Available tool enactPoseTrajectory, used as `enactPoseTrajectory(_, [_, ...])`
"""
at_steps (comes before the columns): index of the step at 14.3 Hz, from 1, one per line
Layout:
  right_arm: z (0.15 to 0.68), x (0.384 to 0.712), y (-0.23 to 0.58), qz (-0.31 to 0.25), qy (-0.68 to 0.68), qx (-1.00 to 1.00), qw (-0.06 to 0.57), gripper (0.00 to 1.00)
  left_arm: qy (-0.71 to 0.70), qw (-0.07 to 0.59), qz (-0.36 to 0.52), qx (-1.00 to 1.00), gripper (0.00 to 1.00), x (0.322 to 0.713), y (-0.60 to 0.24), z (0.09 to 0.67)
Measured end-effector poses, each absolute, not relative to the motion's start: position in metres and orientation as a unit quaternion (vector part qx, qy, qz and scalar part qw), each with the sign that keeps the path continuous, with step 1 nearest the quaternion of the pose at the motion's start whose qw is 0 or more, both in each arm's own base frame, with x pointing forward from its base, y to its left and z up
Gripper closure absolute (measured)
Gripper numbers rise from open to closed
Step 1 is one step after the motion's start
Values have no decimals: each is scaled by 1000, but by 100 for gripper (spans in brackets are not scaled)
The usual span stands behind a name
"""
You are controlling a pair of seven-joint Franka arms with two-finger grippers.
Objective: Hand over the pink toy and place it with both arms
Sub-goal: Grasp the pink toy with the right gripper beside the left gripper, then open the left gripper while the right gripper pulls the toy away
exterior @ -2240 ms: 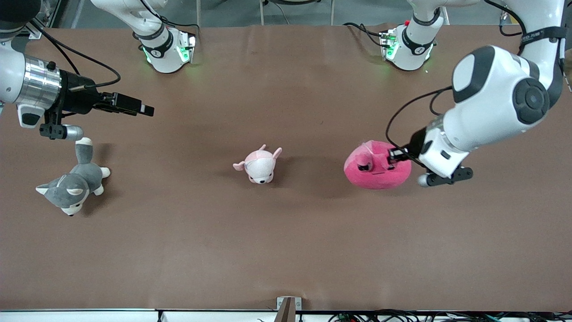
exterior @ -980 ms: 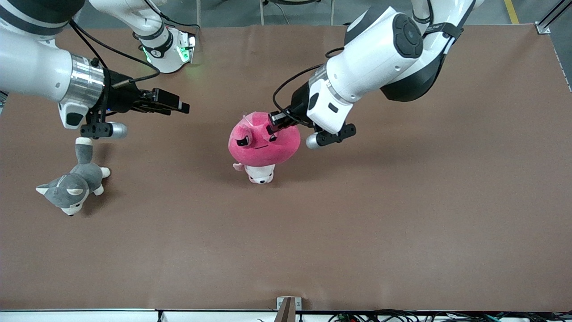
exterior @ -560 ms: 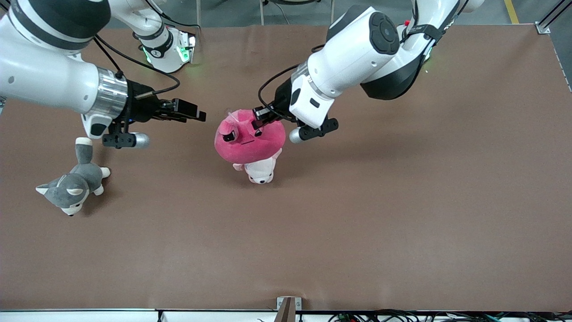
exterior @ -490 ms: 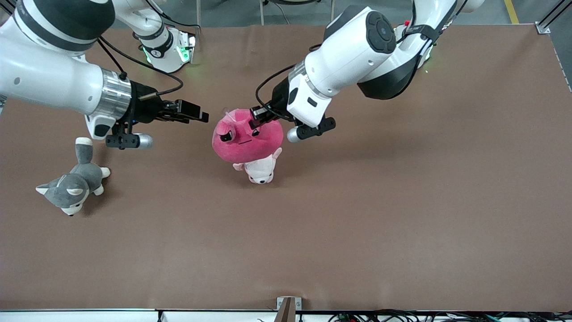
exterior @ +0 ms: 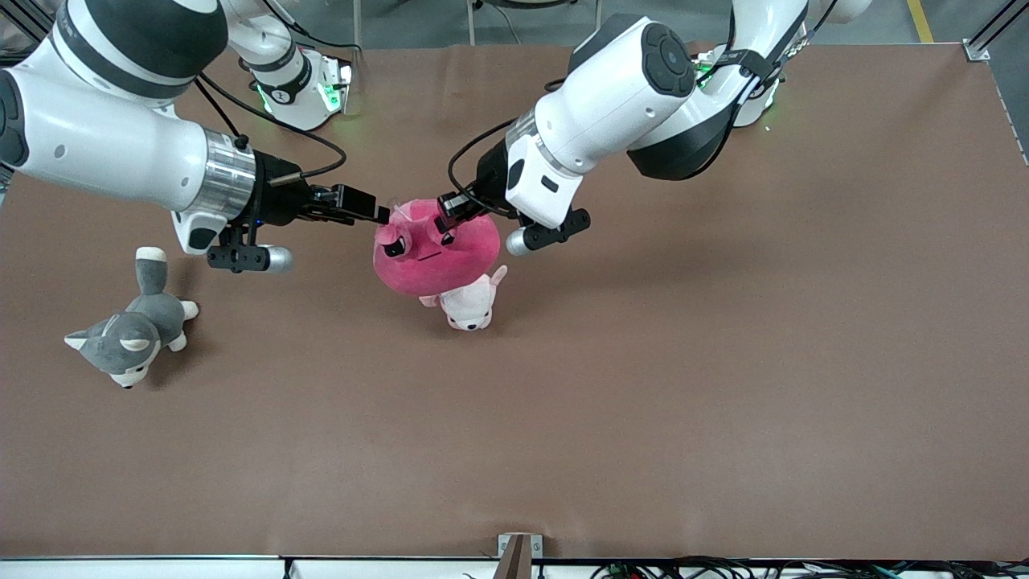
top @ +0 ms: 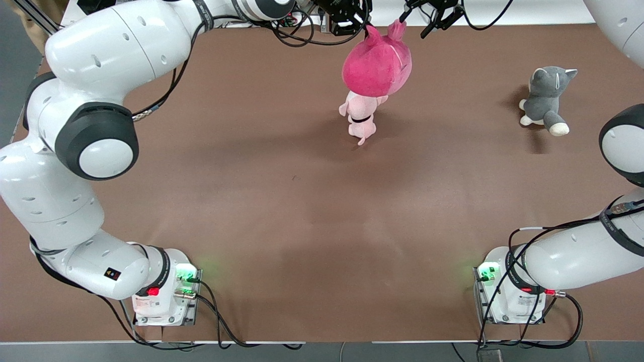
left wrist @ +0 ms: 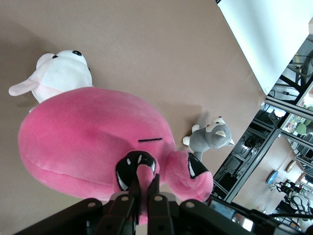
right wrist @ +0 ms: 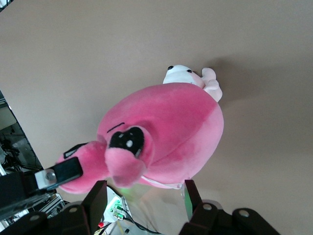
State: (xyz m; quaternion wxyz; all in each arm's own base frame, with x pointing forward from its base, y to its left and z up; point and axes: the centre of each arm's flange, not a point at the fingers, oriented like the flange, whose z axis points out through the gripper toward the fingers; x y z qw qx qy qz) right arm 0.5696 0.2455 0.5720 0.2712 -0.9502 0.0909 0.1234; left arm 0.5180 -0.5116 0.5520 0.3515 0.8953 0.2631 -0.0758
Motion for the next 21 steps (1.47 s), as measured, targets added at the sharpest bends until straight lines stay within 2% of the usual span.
enactPoseTrajectory(9, [561,584,259,113,92,-950,276,28,262,355,-75,894,92,515,-515,554])
enactPoseTrajectory(12, [561,582,267,114,88,-951,275,30,261,355,-76,895,92,512,-518,555])
enactPoseTrajectory(13, [561,582,266,113,88,-951,274,35,261,355,-76,895,92,512,-518,555])
enactPoseTrajectory(14, [560,582,266,113,88,-952,272,36,261,355,-76,894,92,512,-518,555])
enactPoseTrajectory(15, [559,583,265,112,88,-953,269,40,261,355,-76,894,92,512,-518,555])
enactPoseTrajectory(17, [558,583,264,110,84,-954,265,63,261,355,-76,894,92,512,-518,555])
enactPoseTrajectory(20, [557,584,262,109,79,-955,264,89,261,355,-76,894,92,513,-518,555])
enactPoseTrajectory(21, [556,584,261,110,78,-955,263,90,261,355,-76,894,92,513,-518,555])
